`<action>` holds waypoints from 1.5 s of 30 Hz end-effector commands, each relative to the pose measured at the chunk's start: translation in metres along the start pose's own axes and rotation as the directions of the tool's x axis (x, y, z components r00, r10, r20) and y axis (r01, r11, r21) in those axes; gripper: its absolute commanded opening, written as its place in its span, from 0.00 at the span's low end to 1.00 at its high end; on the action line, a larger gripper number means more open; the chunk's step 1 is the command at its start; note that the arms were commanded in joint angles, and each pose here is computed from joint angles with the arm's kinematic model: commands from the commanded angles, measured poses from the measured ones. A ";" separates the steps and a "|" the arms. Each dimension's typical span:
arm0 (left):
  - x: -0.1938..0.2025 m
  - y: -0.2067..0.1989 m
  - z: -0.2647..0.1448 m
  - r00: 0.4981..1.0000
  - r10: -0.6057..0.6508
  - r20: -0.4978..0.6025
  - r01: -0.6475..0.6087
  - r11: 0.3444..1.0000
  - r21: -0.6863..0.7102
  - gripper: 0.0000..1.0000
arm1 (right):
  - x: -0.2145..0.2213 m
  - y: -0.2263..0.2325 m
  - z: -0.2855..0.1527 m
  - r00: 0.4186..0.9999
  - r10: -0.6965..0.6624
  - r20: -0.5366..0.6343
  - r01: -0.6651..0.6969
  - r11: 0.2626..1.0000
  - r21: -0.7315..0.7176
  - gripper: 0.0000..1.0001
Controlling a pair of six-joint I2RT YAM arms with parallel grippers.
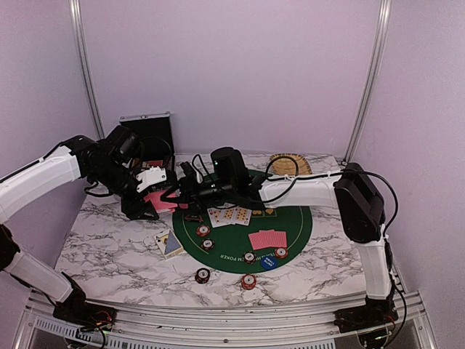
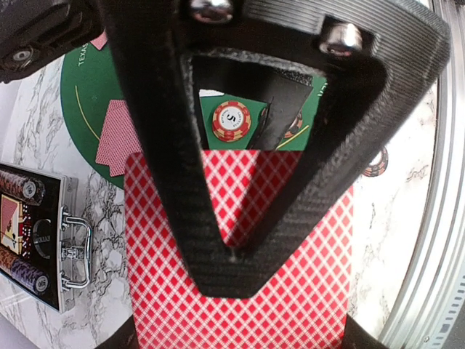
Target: Distribute texas hold em gaming equipment
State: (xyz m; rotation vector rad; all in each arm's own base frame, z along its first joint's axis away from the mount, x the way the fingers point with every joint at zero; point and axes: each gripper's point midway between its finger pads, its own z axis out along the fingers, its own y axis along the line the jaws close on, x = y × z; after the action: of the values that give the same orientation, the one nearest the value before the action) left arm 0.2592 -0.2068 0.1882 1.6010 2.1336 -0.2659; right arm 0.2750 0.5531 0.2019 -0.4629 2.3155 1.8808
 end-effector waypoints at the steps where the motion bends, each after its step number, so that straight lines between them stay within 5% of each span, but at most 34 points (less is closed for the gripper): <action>1: -0.009 0.005 -0.011 0.999 0.004 0.040 -0.003 1.000 -0.028 0.00 | -0.005 0.015 -0.015 1.000 -0.006 0.023 0.006 1.000 0.002 0.45; 8: -0.008 0.006 -0.010 0.999 0.006 0.036 -0.005 1.000 -0.028 0.00 | -0.006 0.027 -0.027 0.999 -0.009 0.038 0.009 1.000 -0.014 0.27; 14: -0.007 0.005 -0.009 0.999 0.005 0.033 -0.004 1.000 -0.028 0.00 | -0.006 0.033 -0.032 0.999 -0.016 0.042 0.017 1.000 -0.018 0.23; 45: -0.009 0.005 -0.009 0.999 0.001 0.037 0.000 1.000 -0.025 0.00 | 0.010 0.043 -0.037 1.000 0.000 0.021 0.001 0.998 -0.065 0.30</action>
State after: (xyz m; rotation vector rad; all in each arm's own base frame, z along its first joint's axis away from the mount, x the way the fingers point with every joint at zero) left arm 0.2595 -0.2070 0.1883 1.6002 2.1324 -0.2651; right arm 0.2641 0.5180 0.2291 -0.4267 2.3233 1.8828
